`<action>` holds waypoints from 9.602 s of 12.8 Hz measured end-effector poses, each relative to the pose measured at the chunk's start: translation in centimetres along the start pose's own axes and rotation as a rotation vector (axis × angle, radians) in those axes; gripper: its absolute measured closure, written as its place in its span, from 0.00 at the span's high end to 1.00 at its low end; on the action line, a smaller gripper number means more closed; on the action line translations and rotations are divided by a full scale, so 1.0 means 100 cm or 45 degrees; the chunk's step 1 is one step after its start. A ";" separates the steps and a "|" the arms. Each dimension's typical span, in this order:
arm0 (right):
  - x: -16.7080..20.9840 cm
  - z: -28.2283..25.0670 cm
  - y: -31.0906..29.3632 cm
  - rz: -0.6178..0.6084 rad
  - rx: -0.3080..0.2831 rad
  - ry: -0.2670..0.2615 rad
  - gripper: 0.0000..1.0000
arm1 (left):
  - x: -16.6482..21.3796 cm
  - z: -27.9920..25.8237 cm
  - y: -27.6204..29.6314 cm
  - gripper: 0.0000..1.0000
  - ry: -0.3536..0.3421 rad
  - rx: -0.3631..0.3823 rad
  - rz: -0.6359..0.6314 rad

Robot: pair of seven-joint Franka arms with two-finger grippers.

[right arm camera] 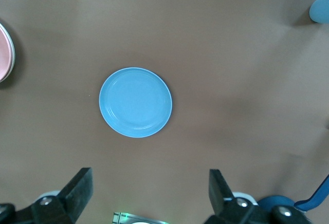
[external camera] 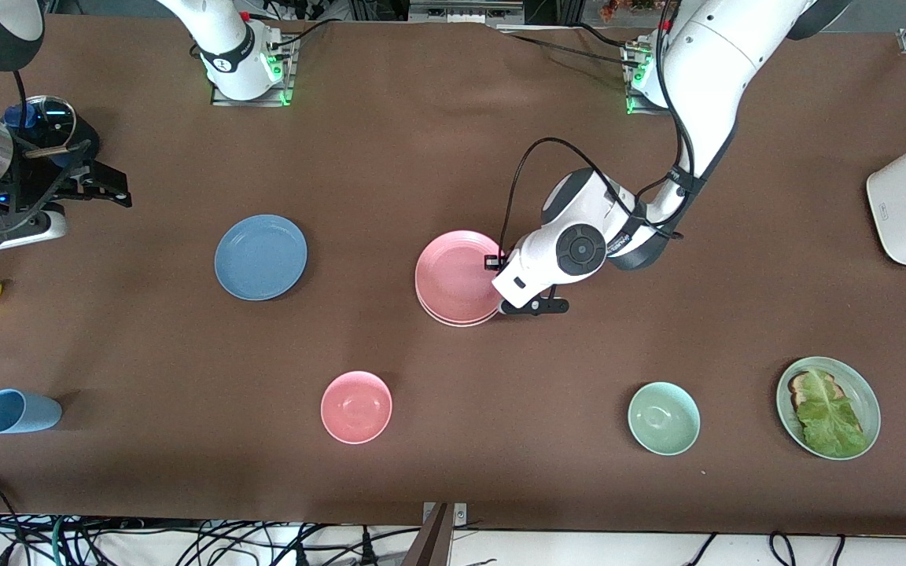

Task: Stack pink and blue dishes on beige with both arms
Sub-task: 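Open the left gripper and withdraw it while the right gripper reaches out, then move the right gripper to the blue plate rim while the left gripper retracts, then close the right gripper on the blue plate rim, then slide the blue plate with the right gripper onto the pink plate, then open the right gripper and pull it back from the stack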

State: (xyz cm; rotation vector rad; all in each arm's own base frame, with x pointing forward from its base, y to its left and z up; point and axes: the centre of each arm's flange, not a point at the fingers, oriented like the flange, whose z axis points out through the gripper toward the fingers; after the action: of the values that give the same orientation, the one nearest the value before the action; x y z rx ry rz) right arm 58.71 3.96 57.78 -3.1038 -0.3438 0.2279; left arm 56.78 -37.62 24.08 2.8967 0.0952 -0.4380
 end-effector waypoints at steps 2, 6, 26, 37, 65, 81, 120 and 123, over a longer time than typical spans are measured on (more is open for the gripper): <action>0.000 0.000 0.000 0.000 0.000 -0.001 1.00 | 0.004 -0.004 -0.002 0.63 0.011 -0.005 -0.006; 0.001 0.003 0.000 0.000 0.001 -0.009 1.00 | 0.025 -0.027 -0.021 1.00 0.053 -0.025 -0.056; -0.003 0.256 0.041 0.094 -0.015 0.053 1.00 | 0.052 -0.203 -0.275 1.00 0.000 0.195 -0.179; -0.002 0.363 0.042 0.096 -0.043 0.067 0.99 | -0.034 -0.351 -0.352 1.00 0.180 0.297 -0.153; 0.000 0.363 0.006 0.126 -0.014 0.022 0.06 | -0.098 -0.406 -0.311 1.00 0.296 0.298 0.085; 0.071 0.205 -0.295 0.361 0.087 0.017 0.05 | -0.098 -0.405 -0.308 1.00 0.292 0.302 0.110; 0.117 0.173 -0.265 0.505 0.076 0.143 1.00 | -0.098 -0.404 -0.306 1.00 0.288 0.303 0.116; 0.104 0.116 -0.183 0.434 0.027 0.140 1.00 | -0.098 -0.403 -0.305 1.00 0.287 0.303 0.117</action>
State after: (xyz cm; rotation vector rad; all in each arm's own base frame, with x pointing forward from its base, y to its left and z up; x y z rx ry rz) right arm 63.11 24.05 45.34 -3.1163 0.1904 0.0612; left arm 56.04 0.56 58.66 3.1585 -0.0595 -0.1109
